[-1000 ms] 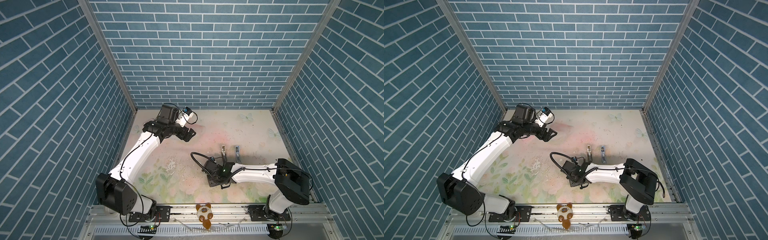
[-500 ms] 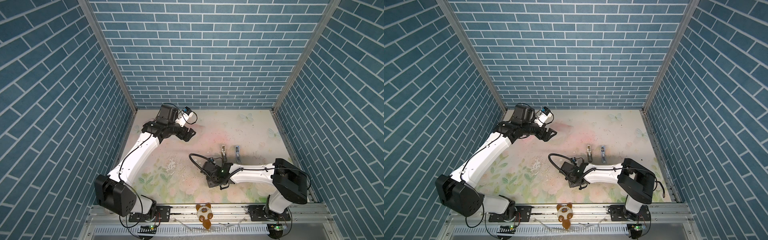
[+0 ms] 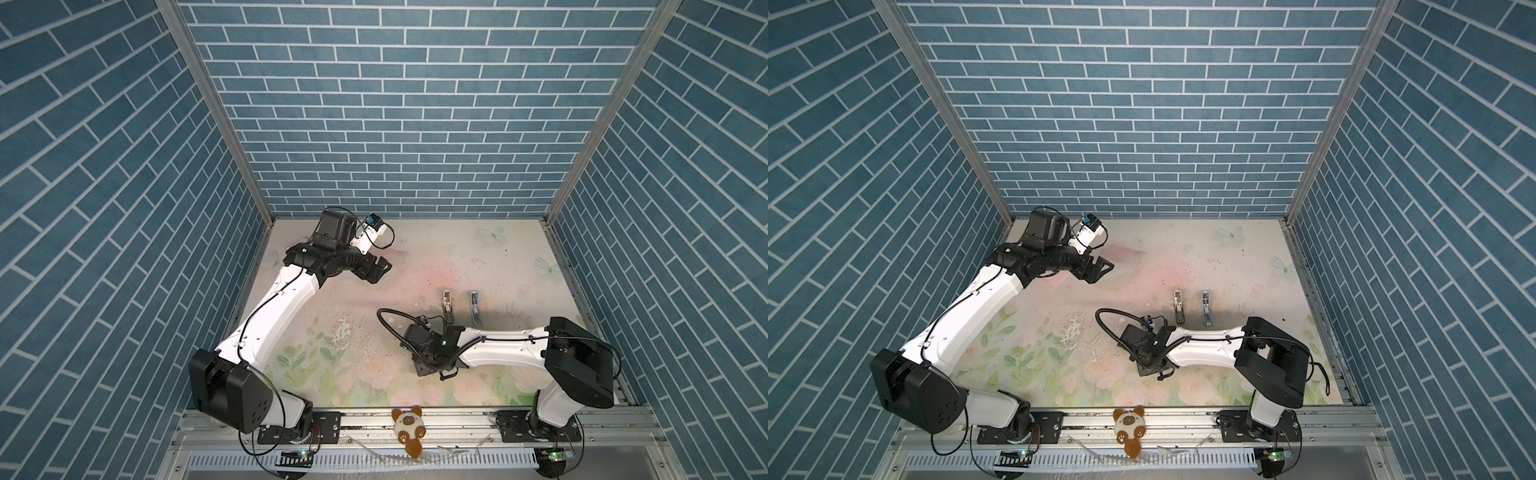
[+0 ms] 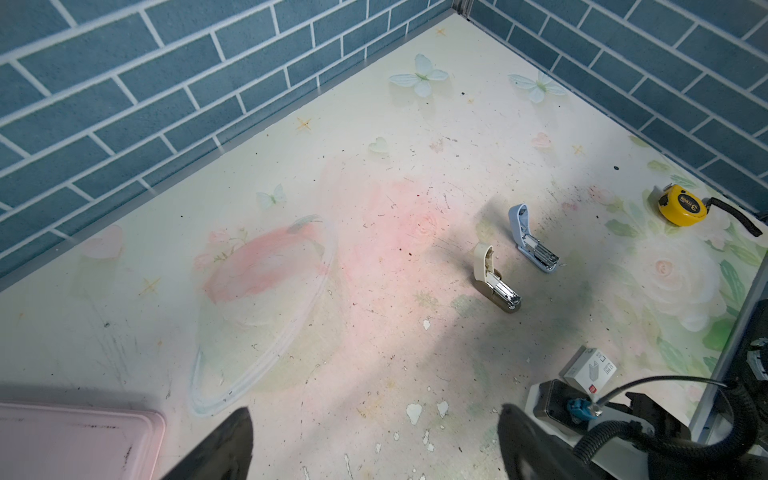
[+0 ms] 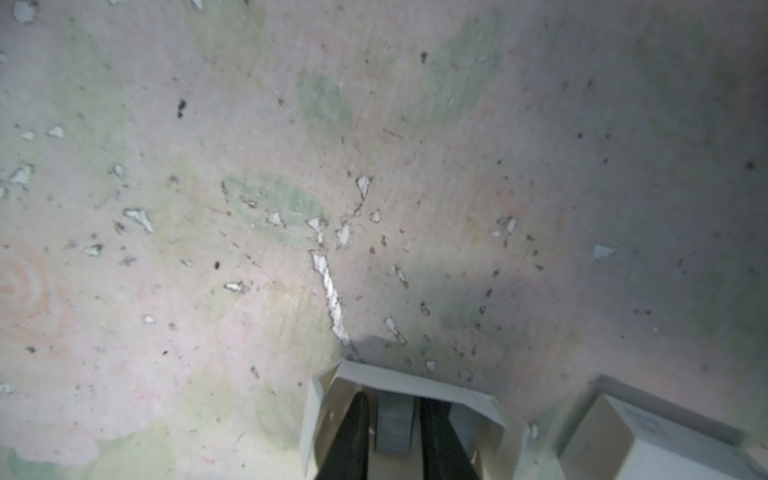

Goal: Load the staples into the stapler
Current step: 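Close the right gripper on the silver staple strip, then lift the staple strip with the right gripper over the open light-blue stapler, then lower the staple strip into the light-blue stapler's channel with the right gripper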

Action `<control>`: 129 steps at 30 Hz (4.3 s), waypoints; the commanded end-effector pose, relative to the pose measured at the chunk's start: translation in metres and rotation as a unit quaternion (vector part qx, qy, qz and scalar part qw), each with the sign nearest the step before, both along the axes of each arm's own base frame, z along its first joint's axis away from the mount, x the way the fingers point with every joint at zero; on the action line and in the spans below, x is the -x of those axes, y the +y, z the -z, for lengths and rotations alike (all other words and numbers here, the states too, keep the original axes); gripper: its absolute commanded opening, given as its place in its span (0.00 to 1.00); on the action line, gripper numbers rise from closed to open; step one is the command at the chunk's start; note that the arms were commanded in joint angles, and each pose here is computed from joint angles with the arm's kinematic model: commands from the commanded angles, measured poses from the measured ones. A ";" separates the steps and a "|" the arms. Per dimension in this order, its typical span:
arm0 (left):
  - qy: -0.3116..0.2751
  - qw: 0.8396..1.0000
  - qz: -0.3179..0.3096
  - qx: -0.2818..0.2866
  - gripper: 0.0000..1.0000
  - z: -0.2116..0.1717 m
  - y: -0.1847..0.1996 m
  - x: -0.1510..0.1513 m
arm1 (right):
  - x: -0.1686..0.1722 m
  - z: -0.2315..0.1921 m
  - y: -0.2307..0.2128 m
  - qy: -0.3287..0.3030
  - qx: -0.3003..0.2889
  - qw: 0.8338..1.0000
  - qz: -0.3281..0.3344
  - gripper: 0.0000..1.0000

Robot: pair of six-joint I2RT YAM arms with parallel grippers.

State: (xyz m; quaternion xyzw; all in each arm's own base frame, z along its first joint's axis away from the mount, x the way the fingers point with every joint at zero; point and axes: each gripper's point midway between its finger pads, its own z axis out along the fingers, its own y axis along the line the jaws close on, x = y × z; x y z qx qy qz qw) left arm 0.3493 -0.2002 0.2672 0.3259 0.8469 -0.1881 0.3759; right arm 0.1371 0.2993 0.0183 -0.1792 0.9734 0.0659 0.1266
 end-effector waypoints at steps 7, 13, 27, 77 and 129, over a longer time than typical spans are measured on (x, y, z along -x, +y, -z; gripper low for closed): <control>0.002 1.000 -0.002 0.009 0.93 -0.001 0.001 0.003 | 0.003 0.007 -0.003 0.008 0.023 1.000 0.012 0.24; 0.001 1.000 -0.002 0.010 0.93 -0.001 0.001 0.002 | 0.003 0.009 -0.001 0.010 0.026 1.000 0.011 0.20; -0.001 1.000 -0.004 0.009 0.93 -0.004 0.001 0.002 | -0.005 -0.013 -0.002 -0.021 0.011 1.000 0.006 0.05; 0.006 1.000 -0.006 -0.012 0.93 0.007 0.001 -0.010 | -0.138 -0.096 -0.107 -0.206 -0.059 0.976 0.047 0.05; 0.059 0.994 0.088 0.024 0.93 0.018 -0.025 0.010 | -0.165 -0.033 -0.163 -0.148 -0.088 0.982 0.078 0.07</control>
